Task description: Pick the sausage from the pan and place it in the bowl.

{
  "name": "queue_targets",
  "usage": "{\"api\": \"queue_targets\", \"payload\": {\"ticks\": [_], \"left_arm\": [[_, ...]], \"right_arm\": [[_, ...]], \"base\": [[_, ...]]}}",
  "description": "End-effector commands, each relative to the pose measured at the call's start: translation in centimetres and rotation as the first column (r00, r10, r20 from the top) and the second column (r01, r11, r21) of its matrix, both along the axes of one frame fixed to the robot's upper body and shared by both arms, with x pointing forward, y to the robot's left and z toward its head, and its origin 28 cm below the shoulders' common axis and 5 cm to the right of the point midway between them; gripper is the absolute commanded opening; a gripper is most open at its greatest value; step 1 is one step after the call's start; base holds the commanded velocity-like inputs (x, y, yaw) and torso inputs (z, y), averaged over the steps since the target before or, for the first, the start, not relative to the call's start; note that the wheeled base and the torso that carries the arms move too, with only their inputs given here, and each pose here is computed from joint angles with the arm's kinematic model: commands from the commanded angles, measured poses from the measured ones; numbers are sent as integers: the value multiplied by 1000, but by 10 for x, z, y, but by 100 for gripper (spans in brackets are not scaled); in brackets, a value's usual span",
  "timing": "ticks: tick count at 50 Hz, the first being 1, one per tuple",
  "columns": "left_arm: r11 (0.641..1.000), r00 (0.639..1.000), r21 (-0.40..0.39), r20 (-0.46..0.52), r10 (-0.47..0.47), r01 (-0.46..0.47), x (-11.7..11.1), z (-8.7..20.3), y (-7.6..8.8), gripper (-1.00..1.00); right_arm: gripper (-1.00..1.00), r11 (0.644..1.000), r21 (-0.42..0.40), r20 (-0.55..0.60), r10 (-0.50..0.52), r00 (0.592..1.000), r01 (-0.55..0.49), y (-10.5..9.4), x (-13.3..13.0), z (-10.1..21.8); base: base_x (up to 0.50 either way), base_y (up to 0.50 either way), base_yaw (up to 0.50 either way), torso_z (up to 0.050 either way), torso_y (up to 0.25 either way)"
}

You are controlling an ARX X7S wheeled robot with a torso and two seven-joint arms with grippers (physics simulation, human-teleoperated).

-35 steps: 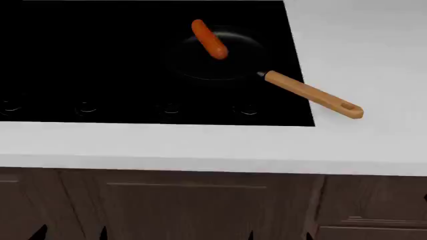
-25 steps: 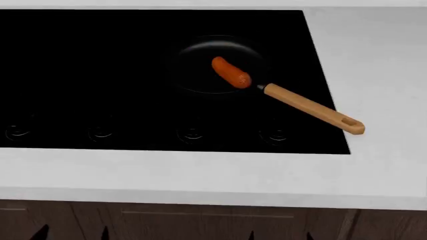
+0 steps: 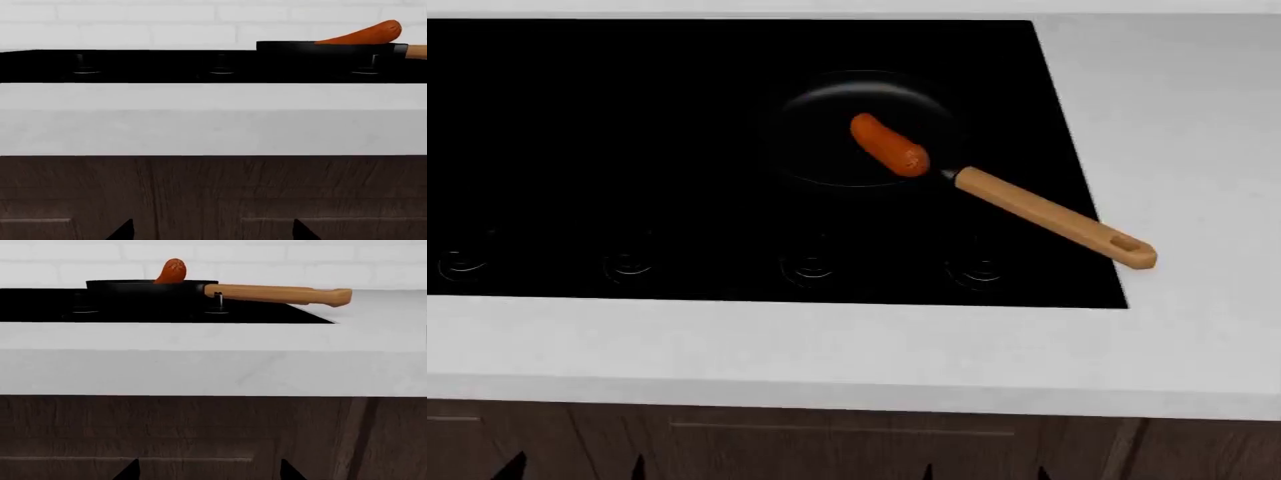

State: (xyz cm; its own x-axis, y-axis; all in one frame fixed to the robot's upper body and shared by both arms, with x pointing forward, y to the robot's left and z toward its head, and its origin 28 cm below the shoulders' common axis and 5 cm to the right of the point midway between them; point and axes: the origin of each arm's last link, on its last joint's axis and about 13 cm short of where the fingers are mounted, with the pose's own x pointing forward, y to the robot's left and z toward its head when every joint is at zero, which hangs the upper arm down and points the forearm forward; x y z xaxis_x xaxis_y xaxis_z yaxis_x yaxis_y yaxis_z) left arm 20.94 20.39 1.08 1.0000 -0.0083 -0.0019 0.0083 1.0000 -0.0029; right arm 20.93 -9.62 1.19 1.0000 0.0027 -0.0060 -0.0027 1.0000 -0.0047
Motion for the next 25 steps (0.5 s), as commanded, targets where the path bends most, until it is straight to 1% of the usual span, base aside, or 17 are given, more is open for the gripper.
{"api": "queue_targets", "payload": {"ticks": [1, 5, 9, 10, 11, 13, 14, 15, 16, 17, 18, 19, 21, 22, 23, 24, 25], "left_arm": [[999, 999, -17, 36, 28, -27, 1, 23, 6, 100], [996, 992, 59, 114, 62, -69, 1, 64, 14, 100], [992, 982, 111, 185, 46, -67, -9, 113, 17, 100], [990, 975, 126, 217, 36, -65, -13, 132, 19, 100], [989, 973, 133, 229, 33, -65, -15, 137, 19, 100], [986, 954, 151, 298, 24, -72, -23, 171, 24, 100], [979, 940, 183, 340, 27, -94, -27, 186, 26, 100], [976, 927, 191, 373, 27, -105, -25, 196, 30, 100], [957, 899, 233, 434, 57, -173, -22, 212, 41, 100], [939, 853, 268, 519, 48, -217, -22, 231, 46, 100], [921, 796, 292, 605, 31, -258, -24, 252, 49, 100], [892, 752, 296, 655, 71, -341, -29, 270, 56, 100], [897, 720, 165, 662, 207, -410, -35, 284, 52, 100], [914, 747, 141, 629, 215, -382, -38, 289, 50, 100], [937, 799, 166, 580, 159, -308, -42, 292, 48, 100], [953, 831, 172, 542, 121, -251, -45, 300, 46, 100], [954, 830, 166, 544, 121, -248, -45, 303, 46, 100]], "right_arm": [[100, 999, -38, 33, -17, 999, 19, -1, 6, 16], [100, 992, -84, 189, -72, 979, 89, -11, 9, 70], [100, 991, -91, 338, -65, 939, 101, -18, -5, 132], [100, 991, -96, 387, -52, 920, 96, -20, -10, 153], [100, 991, -90, 400, -53, 915, 97, -21, -12, 159], [100, 992, -76, 461, -51, 886, 96, -25, -18, 192], [100, 994, -68, 487, -47, 872, 91, -27, -22, 207], [100, 994, -64, 513, -43, 857, 88, -29, -20, 217], [100, 987, -86, 550, -66, 832, 135, -36, -19, 231], [100, 979, -111, 597, -72, 799, 171, -41, -22, 244], [100, 975, -92, 634, -99, 767, 202, -43, -25, 258], [100, 975, -48, 652, -132, 746, 215, -39, -28, 269], [100, 994, -51, 625, -42, 779, 94, -31, -35, 282], [100, 995, -59, 628, -28, 778, 83, -31, -35, 288], [100, 996, -44, 627, -35, 778, 81, -32, -34, 296], [100, 996, -27, 636, -49, 770, 86, -33, -34, 307], [100, 996, -30, 642, -48, 765, 88, -33, -34, 311]], "base": [[0, 0, 0, 0, 0], [0, 0, 0, 0, 0], [0, 0, 0, 0, 0], [0, 0, 0, 0, 0], [0, 0, 0, 0, 0], [0, 0, 0, 0, 0], [0, 0, 0, 0, 0], [0, 0, 0, 0, 0], [0, 0, 0, 0, 0], [0, 0, 0, 0, 0], [0, 0, 0, 0, 0], [0, 0, 0, 0, 0], [0, 0, 0, 0, 0], [0, 0, 0, 0, 0], [0, 0, 0, 0, 0], [0, 0, 0, 0, 0], [0, 0, 0, 0, 0]]}}
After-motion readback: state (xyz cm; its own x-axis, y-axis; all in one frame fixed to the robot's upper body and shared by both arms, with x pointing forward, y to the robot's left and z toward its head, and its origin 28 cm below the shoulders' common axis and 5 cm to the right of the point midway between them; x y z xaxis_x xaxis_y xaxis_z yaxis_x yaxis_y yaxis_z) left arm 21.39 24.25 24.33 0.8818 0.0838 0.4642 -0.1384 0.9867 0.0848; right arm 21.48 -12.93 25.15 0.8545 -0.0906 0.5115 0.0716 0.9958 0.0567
